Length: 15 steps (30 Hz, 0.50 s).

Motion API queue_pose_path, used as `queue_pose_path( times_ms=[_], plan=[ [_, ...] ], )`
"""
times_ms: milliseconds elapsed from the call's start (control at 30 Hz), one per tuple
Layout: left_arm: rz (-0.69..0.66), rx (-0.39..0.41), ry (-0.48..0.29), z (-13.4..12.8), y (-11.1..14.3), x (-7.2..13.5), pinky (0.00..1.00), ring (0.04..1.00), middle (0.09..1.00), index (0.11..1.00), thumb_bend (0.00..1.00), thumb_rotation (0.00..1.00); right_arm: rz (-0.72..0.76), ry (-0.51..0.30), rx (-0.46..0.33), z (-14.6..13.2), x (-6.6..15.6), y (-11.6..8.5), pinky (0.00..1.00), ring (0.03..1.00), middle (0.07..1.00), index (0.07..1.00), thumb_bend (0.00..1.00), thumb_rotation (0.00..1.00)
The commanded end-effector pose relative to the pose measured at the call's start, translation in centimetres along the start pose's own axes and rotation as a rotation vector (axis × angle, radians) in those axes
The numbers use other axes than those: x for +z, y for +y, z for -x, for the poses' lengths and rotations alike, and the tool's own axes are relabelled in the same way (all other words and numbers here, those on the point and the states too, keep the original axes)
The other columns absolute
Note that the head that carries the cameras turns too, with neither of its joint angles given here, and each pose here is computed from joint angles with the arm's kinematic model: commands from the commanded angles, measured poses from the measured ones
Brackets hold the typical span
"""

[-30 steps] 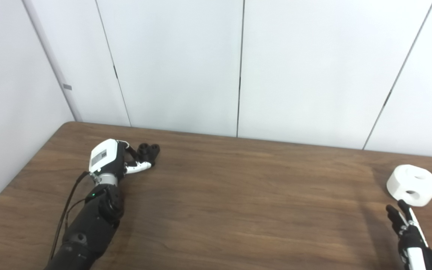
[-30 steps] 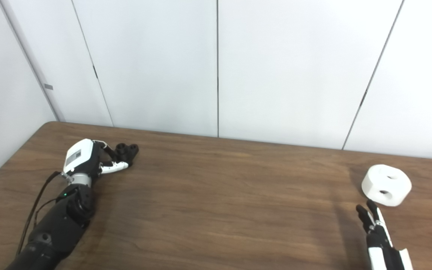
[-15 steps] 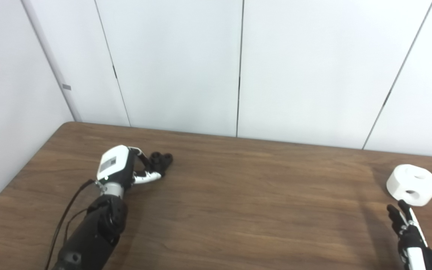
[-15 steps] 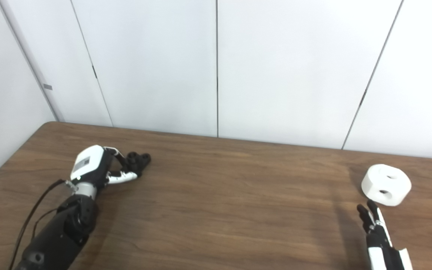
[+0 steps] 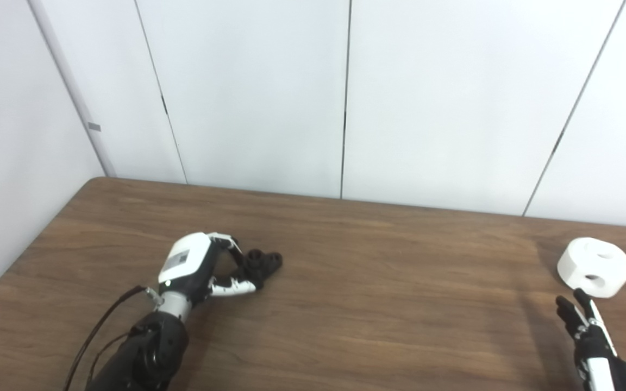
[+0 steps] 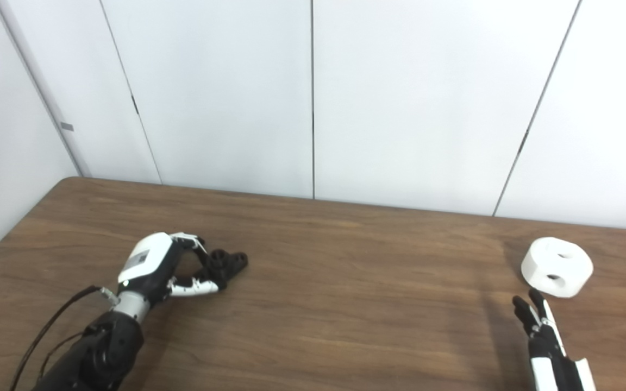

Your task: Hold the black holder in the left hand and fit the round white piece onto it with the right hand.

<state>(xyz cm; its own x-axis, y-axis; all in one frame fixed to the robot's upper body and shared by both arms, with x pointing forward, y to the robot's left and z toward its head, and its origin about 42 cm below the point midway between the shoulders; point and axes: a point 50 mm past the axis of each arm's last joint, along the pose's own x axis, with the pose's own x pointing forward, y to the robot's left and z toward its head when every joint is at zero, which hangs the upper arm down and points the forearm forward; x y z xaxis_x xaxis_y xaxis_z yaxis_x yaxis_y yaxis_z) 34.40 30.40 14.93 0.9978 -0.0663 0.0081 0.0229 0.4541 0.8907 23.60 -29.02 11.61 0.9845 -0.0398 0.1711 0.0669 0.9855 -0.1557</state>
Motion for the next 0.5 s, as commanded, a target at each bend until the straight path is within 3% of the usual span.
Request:
queue_pose_path(
  times_ms=[0, 100, 300, 467],
  plan=[
    [0.004, -0.030, -0.059, 0.5, 0.1, 1.4, 0.86, 0.895, 0.800, 0.484, 0.52, 0.05, -0.031, 0.044, -0.006, 1.3, -1.1, 1.3, 1.00, 0.958, 0.935, 0.974, 0.58, 1.00],
    [0.013, -0.070, -0.110, 1.6, -0.4, 2.5, 0.91, 0.893, 0.796, 0.484, 0.52, 0.05, -0.032, 0.049, -0.007, 1.3, -0.6, 1.7, 1.00, 0.954, 0.934, 0.978, 0.57, 1.00],
    [0.020, -0.153, -0.205, 3.5, -1.7, 5.3, 0.87, 0.908, 0.816, 0.485, 0.52, 0.05, -0.039, 0.059, -0.015, 1.1, 0.0, 2.4, 1.00, 0.956, 0.939, 0.978, 0.55, 1.00],
    [0.019, -0.214, -0.280, 5.0, -3.0, 7.4, 0.90, 0.915, 0.816, 0.485, 0.52, 0.05, -0.039, 0.061, -0.014, 0.9, 0.7, 2.8, 1.00, 0.952, 0.940, 0.983, 0.53, 1.00]
  ],
)
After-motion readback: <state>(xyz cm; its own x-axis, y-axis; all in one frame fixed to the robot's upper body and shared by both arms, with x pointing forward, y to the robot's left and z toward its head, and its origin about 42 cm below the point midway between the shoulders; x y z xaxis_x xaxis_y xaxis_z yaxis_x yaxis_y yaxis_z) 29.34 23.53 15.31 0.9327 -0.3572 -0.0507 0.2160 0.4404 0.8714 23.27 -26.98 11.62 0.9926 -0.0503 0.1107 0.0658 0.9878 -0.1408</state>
